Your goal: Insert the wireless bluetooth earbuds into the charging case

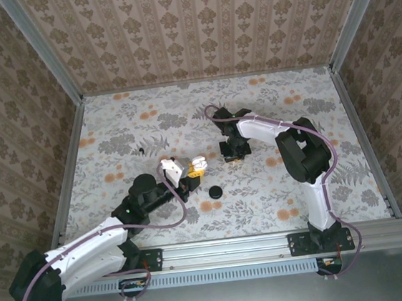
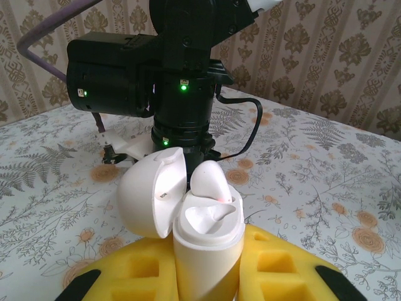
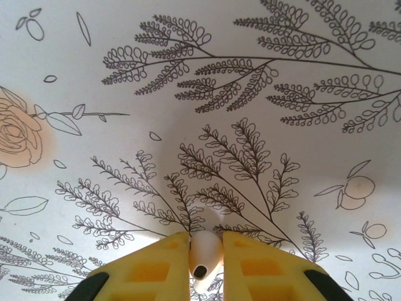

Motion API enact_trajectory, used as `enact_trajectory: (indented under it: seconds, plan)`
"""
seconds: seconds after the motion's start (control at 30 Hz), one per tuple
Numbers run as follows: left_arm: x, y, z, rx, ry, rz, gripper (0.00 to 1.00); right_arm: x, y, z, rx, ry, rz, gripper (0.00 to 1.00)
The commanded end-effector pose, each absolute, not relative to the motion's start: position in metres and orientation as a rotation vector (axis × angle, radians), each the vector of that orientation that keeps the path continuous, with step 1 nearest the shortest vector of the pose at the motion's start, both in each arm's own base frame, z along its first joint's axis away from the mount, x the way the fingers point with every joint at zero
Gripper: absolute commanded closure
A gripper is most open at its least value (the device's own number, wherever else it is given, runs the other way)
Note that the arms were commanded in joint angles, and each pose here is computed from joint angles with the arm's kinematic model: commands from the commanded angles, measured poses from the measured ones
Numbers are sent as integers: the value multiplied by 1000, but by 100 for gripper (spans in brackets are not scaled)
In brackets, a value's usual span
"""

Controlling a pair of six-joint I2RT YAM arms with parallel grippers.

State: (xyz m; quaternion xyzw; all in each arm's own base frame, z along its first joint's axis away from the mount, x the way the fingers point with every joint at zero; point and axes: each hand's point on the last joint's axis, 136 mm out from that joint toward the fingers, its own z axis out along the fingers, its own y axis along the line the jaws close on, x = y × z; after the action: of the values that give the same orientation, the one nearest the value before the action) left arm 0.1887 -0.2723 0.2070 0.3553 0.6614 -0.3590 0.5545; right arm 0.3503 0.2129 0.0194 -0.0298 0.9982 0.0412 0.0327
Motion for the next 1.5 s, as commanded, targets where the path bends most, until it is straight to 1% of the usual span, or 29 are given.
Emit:
enact_trajectory:
  seconds: [0.0,0.2,0.43,0.63,0.7,0.73,0.8,0.97,1.13,1.47]
  plan:
    - [185,-276,208,868,1544,-857,100,353,206,47,-125,3010,73,85]
    - [186,-283,211,877,1531,-882,100,356,198,95,-120,2868,77,87]
    - [197,-299,228,859,1498,-896,100,350,190,174,-132,2626,28,87]
    - [210,-321,240,835,1478,-911,100,333,197,245,-181,2366,66,89]
    - [213,-328,243,825,1467,-929,100,327,202,258,-197,2309,92,89]
    - [215,-332,246,820,1463,-937,100,321,201,275,-189,2261,135,90]
    - [217,-338,249,808,1455,-957,100,313,206,288,-184,2210,191,90]
    - [226,-342,258,719,1450,-997,100,296,229,304,-208,2100,382,91]
    - [228,-344,266,689,1440,-1022,100,287,246,304,-238,2065,504,92]
    - [227,-343,267,687,1444,-1026,100,286,264,295,-253,2083,575,92]
